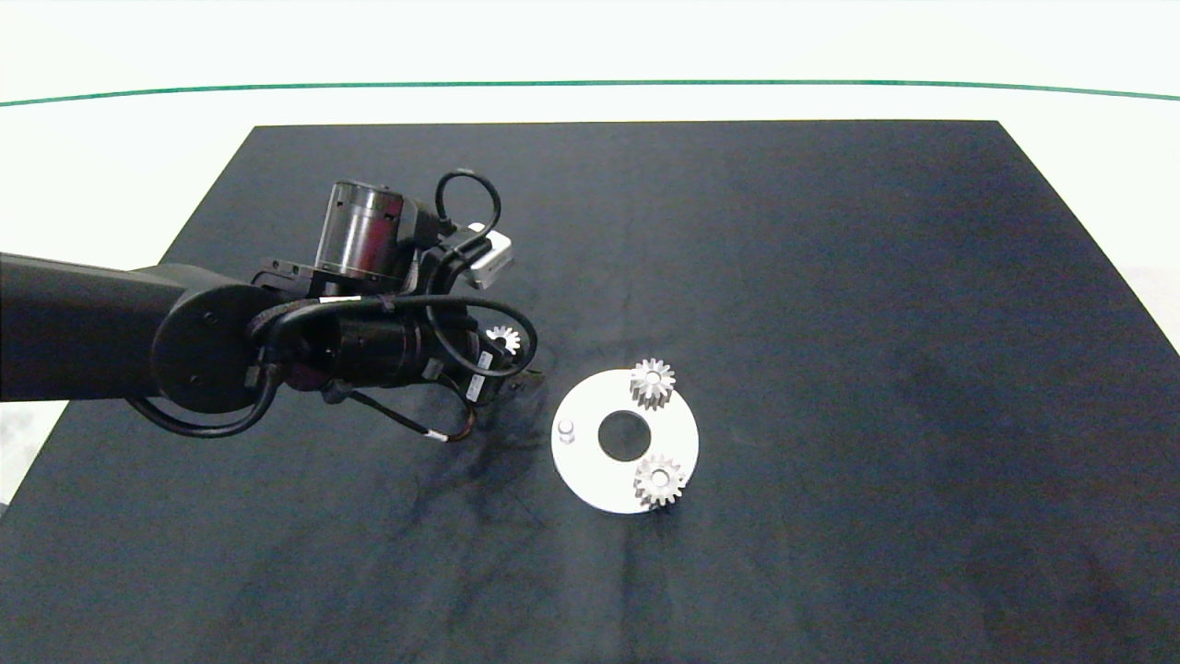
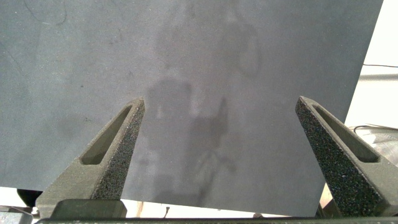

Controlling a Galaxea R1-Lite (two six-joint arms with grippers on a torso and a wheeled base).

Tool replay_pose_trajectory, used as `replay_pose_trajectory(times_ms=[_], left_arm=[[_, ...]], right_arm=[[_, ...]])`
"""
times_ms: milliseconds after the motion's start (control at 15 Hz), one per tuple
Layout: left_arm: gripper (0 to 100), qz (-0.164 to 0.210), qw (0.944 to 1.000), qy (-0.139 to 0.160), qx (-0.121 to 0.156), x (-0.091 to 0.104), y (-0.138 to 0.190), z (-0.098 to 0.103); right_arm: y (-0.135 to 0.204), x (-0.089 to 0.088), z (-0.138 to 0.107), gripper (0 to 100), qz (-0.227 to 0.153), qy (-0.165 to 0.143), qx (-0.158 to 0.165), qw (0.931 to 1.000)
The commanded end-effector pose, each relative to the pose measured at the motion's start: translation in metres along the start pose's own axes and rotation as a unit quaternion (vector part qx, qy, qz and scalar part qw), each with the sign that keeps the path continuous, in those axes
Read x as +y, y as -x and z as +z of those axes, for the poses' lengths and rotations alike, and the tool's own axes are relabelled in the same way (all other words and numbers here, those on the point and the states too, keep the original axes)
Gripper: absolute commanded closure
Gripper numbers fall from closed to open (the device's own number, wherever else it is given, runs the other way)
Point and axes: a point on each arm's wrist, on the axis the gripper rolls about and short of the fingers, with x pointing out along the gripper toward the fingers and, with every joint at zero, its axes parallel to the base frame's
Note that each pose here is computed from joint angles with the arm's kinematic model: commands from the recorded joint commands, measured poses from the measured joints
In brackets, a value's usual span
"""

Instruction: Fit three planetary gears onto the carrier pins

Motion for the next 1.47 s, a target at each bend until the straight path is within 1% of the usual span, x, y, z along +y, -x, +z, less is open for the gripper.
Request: replay_pose_trajectory(times_ms=[67,267,400,467,1200,1467], left_arm=[[0,-0.002,1.0000,-0.001,0.009,-0.001,-0.008,-0.003],[0,-0.001,1.0000,-0.002,0.008,0.000,-0.009,-0.002],[2,-0.001,1.0000,-0.002,0.007,0.000,-0.011,-0.001],[5,-0.001,1.0000,-0.002,0.007,0.000,-0.013,-0.001],[26,0.003,1.0000,-0.005,0.003,0.003,-0.013,0.002],[35,0.001,0.9999,-0.005,0.010,0.002,-0.018,-0.001]], right_arm=[[0.000,0.000,0.000,0,0.000,0.001,0.002,1.0000],[0.000,0.000,-0.001,0,0.003,0.001,0.001,1.0000],[0.000,0.000,-0.001,0,0.003,0.001,0.000,1.0000],[0.000,0.000,-0.001,0,0.003,0.001,0.001,1.0000],[0.000,0.000,-0.002,0,0.003,0.002,0.002,1.0000],[0.000,0.001,-0.002,0,0.003,0.002,0.003,1.0000]])
